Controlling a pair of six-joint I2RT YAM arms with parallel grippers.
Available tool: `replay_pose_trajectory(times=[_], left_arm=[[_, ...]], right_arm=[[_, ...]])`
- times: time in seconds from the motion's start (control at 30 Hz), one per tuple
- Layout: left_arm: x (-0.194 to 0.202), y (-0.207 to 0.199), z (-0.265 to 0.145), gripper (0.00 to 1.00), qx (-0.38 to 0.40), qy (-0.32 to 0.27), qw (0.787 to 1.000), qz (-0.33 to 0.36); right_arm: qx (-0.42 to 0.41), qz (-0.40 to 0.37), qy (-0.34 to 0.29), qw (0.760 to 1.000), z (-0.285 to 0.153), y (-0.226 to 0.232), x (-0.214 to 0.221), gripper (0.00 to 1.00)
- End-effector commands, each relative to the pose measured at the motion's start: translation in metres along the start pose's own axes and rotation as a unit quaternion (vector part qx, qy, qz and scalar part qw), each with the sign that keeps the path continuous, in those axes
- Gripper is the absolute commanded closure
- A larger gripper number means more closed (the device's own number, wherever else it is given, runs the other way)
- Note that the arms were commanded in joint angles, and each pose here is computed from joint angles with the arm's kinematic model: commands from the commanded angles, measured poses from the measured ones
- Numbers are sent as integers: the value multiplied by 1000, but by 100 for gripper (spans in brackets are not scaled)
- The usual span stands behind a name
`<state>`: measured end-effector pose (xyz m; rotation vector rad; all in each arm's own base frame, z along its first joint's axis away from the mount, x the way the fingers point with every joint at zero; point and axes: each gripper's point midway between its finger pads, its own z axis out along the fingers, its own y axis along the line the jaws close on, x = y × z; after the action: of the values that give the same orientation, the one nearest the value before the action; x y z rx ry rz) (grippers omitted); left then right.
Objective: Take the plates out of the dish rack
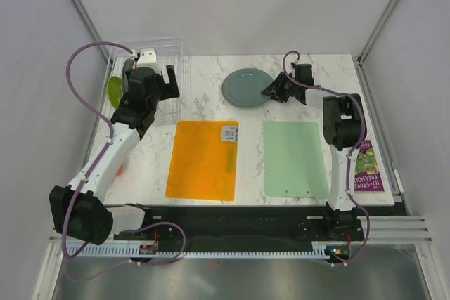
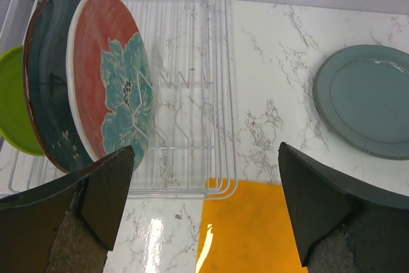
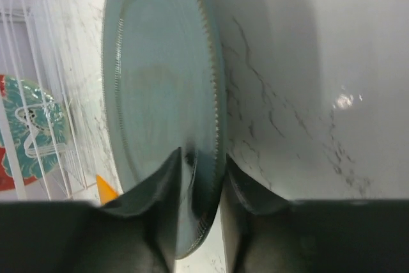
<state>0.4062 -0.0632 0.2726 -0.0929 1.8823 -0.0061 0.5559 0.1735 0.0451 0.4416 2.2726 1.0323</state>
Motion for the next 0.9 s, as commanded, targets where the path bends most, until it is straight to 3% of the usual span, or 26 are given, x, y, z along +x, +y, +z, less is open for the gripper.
replay_pose_trajectory(times=[0.0, 0.1, 0.23, 0.4, 0.57, 0.87], left_arm=[[-8, 15, 1, 0, -33, -8, 999, 25], [-10, 20, -1, 0, -42, -10, 999, 26], [-10, 27, -3, 0, -55, -10, 998, 27], [-11, 47, 3, 0, -89, -6, 995, 37], [-8, 74, 26, 0, -127, 9, 991, 31], [8, 90, 83, 5, -179, 40, 982, 43]], right_arm=[[15, -19, 8, 1000, -12, 7, 8, 55], [24, -35, 2, 999, -15, 6, 6, 42], [77, -55, 2, 996, -26, -6, 2, 36], [174, -102, -50, 978, -69, -10, -25, 23], [201, -145, -91, 965, -114, 10, -42, 19], [192, -165, -92, 963, -139, 20, -31, 19]])
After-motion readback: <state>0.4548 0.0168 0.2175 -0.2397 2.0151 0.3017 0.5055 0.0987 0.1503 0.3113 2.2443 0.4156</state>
